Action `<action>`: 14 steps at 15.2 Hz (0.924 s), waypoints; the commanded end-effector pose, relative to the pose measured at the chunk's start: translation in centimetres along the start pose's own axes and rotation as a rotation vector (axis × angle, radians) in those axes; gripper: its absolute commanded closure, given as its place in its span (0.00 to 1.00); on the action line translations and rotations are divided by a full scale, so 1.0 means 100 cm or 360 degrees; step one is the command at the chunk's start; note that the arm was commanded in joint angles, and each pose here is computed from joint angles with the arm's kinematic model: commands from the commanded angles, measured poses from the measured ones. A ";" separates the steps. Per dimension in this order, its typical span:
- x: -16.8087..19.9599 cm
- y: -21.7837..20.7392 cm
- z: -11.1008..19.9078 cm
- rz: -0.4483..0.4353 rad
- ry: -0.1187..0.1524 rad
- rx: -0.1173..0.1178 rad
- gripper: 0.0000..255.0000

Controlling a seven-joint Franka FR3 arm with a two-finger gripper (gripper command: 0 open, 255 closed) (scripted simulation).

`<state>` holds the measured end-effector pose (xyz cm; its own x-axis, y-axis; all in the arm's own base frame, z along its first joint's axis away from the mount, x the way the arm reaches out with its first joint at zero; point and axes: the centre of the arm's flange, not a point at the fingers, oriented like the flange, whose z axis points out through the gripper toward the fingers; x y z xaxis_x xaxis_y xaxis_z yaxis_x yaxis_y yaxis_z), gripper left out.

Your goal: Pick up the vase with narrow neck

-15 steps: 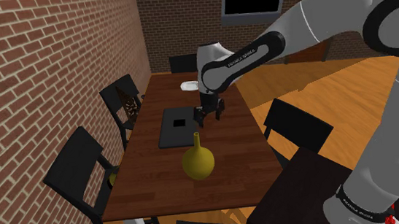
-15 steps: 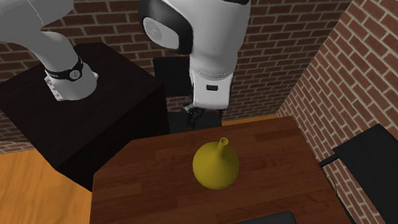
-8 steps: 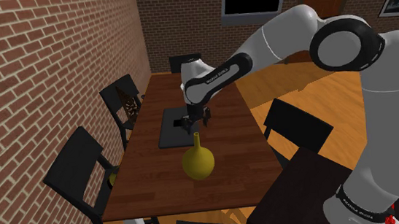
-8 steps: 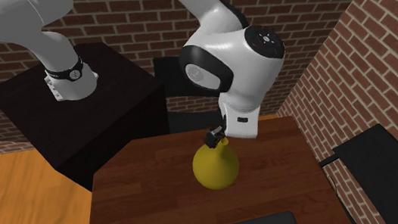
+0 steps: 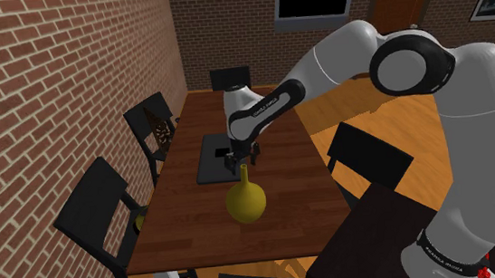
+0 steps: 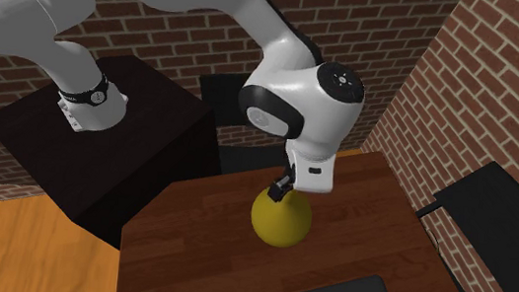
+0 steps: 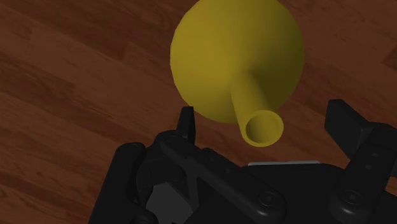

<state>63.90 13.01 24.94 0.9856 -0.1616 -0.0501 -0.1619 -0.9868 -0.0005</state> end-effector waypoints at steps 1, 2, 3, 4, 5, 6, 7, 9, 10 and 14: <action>0.001 0.001 0.004 0.0000 0.0001 0.0000 0.00; 0.000 0.001 0.005 0.0000 0.0001 0.0000 1.00; 0.001 0.001 0.005 0.0000 0.0001 0.0000 1.00; 0.000 0.001 0.005 0.0000 0.0001 0.0000 1.00; 0.000 0.001 0.005 0.0000 0.0001 0.0000 1.00; 0.000 0.001 0.005 0.0000 0.0001 0.0000 1.00; 0.000 0.001 0.005 0.0000 0.0001 0.0000 1.00; 0.000 0.001 0.005 0.0000 0.0001 0.0000 1.00; 0.000 0.001 0.005 0.0000 0.0001 0.0000 1.00; 0.000 0.001 -0.012 0.0000 0.0001 0.0000 1.00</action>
<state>63.94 12.91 25.53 0.9855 -0.1615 -0.0514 -0.1618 -0.9868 -0.0002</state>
